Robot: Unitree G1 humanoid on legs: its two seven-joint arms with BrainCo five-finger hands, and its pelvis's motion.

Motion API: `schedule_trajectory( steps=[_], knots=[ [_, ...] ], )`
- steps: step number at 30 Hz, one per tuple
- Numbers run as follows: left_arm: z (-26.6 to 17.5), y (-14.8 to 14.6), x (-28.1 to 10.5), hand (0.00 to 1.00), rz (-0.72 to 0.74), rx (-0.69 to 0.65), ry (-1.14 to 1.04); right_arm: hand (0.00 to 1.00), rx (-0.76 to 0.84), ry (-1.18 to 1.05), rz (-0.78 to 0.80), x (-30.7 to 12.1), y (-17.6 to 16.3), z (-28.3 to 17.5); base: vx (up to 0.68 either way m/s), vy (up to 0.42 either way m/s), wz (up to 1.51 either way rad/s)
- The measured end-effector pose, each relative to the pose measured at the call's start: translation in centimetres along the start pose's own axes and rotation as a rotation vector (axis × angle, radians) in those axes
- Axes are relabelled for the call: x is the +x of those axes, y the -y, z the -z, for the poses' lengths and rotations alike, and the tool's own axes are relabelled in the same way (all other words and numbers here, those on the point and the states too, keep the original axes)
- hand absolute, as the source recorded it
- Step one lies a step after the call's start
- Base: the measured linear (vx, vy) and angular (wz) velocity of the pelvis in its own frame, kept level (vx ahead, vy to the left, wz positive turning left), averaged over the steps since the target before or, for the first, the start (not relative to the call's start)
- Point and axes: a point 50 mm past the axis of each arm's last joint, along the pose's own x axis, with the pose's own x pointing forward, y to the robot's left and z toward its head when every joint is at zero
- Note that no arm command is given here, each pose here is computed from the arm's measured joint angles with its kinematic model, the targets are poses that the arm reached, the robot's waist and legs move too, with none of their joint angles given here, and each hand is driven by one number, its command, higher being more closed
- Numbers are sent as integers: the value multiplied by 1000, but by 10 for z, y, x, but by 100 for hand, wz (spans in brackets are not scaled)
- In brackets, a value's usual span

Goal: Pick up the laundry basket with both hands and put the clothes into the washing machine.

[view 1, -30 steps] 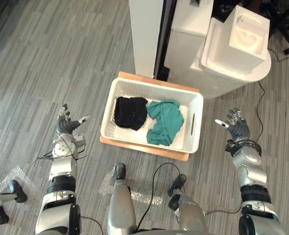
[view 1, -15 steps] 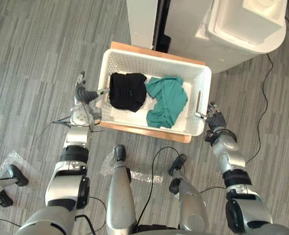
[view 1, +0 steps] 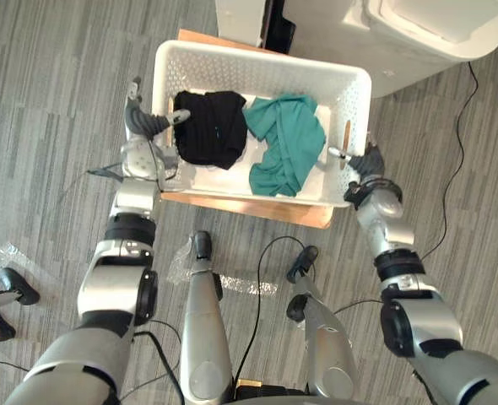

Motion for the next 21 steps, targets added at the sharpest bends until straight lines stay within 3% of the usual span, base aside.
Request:
schedule_trajectory(
  steps=[5,6,21],
  knots=[
    [-20,4,8,0,8,23,43,0,6,43,3,11,-1,-21,-18,35,2],
    [-22,4,8,100,8,21,48,100,8,46,3,12,-1,-22,-16,48,7],
    [-49,17,11,100,23,-11,94,100,1,13,37,14,18,-21,21,38,6]
  ],
)
